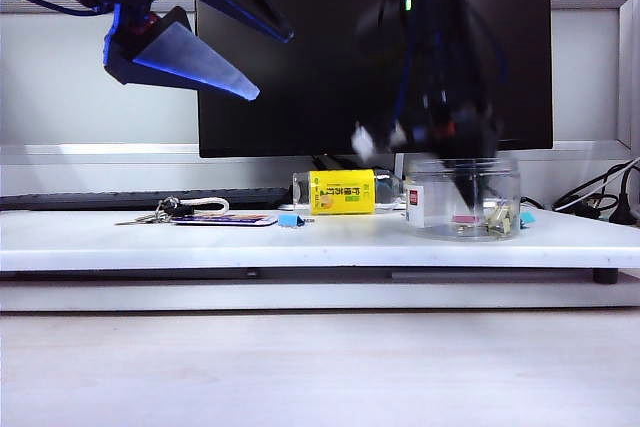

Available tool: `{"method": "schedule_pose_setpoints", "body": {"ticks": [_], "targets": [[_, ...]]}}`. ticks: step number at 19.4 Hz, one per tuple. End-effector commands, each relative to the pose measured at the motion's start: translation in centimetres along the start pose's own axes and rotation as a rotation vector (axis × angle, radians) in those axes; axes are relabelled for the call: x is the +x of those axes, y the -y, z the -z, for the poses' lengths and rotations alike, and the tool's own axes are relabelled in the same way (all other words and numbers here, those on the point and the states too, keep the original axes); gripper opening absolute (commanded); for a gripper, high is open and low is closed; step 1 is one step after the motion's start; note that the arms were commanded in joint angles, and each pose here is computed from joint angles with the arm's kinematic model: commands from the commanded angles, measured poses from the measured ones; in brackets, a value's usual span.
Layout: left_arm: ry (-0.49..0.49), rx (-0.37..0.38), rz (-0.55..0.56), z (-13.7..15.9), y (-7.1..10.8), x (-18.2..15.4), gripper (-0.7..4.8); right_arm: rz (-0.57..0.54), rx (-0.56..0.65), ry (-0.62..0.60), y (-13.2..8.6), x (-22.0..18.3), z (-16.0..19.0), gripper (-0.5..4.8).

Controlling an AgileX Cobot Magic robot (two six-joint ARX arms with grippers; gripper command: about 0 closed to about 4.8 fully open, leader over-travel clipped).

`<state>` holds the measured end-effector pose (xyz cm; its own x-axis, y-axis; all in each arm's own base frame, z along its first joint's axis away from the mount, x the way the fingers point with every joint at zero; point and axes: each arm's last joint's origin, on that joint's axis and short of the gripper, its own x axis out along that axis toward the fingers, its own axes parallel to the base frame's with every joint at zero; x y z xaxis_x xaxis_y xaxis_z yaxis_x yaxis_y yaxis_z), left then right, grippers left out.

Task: Take the clips out of the round transparent plastic box and place them on the table.

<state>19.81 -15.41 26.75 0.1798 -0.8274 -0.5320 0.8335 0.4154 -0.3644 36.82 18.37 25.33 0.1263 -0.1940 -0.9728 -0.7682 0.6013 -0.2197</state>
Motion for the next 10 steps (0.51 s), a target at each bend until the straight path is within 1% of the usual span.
{"method": "schedule_pose_setpoints", "body": {"ticks": [1,3,4,5,10], "targets": [[0.015,0.011,0.008,-0.2,0.1,-0.1,3.08,0.016,0.038,0.057,0.2,-2.0,0.5,0.02],[0.013,0.010,0.008,-0.2,0.1,-0.1,3.08,-0.031,0.057,0.077,0.1,-2.0,0.5,0.04],[0.011,0.009,0.009,-0.2,0.1,-0.1,3.08,-0.081,0.063,0.097,0.0,-2.0,0.4,0.26],[0.008,0.007,0.009,-0.2,0.1,-0.1,3.08,-0.117,0.063,0.110,-0.2,-2.0,0.4,0.63],[0.003,0.004,0.009,-0.1,0.1,-0.1,3.08,-0.109,0.051,0.048,-0.5,-0.6,0.6,0.64]]}}
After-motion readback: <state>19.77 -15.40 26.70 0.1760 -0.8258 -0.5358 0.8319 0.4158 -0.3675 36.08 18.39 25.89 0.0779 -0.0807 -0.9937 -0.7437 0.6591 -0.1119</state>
